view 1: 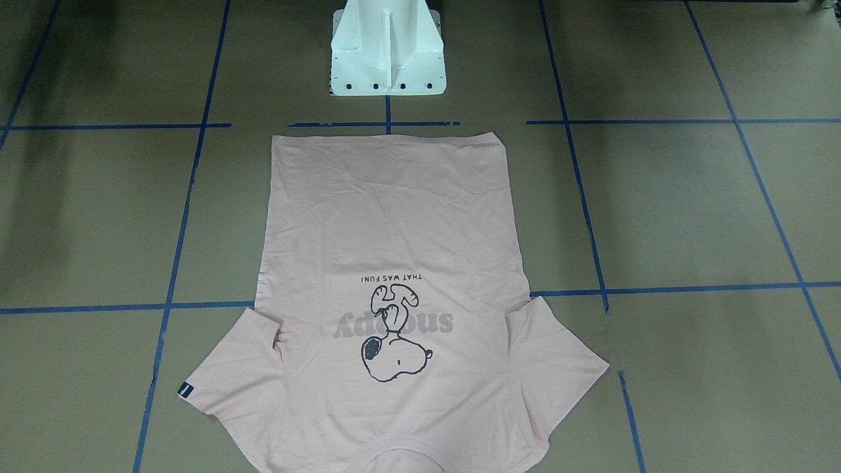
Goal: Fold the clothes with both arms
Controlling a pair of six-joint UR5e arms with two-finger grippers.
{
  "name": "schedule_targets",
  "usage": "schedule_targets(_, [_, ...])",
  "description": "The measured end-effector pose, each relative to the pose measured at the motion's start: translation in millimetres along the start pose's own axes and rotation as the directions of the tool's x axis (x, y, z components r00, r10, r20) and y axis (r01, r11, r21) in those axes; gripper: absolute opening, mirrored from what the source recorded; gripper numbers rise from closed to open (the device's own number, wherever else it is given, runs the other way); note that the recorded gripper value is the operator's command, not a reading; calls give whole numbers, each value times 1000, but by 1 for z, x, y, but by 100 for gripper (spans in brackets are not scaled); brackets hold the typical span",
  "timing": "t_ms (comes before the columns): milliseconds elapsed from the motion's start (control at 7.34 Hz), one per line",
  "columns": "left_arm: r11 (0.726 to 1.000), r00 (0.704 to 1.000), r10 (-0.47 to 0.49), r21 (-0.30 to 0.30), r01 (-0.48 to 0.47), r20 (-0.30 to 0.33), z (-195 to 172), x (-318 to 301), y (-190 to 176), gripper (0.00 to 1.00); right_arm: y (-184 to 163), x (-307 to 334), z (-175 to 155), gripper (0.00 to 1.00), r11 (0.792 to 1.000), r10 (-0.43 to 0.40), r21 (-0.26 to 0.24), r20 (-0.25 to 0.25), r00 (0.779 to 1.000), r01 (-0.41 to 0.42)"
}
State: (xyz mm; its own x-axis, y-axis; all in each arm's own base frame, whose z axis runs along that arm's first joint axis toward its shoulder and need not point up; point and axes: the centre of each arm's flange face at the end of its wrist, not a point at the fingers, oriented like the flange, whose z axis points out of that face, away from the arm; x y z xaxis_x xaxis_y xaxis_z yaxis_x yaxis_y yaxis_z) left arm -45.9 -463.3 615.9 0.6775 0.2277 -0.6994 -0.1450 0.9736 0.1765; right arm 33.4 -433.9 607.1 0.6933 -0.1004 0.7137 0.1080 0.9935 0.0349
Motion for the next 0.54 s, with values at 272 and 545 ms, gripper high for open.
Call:
schedule_targets(272, [1000,1000,5,5,-5,-2,-2,2,-2,100,-1,-1,-1,100,1000,-2,2,6,1000,2])
schedule_targets(545, [1000,1000,8,8,-8,0,-4,4,-4,100,-2,-4,-2,100,1000,-10,7,14,1000,10])
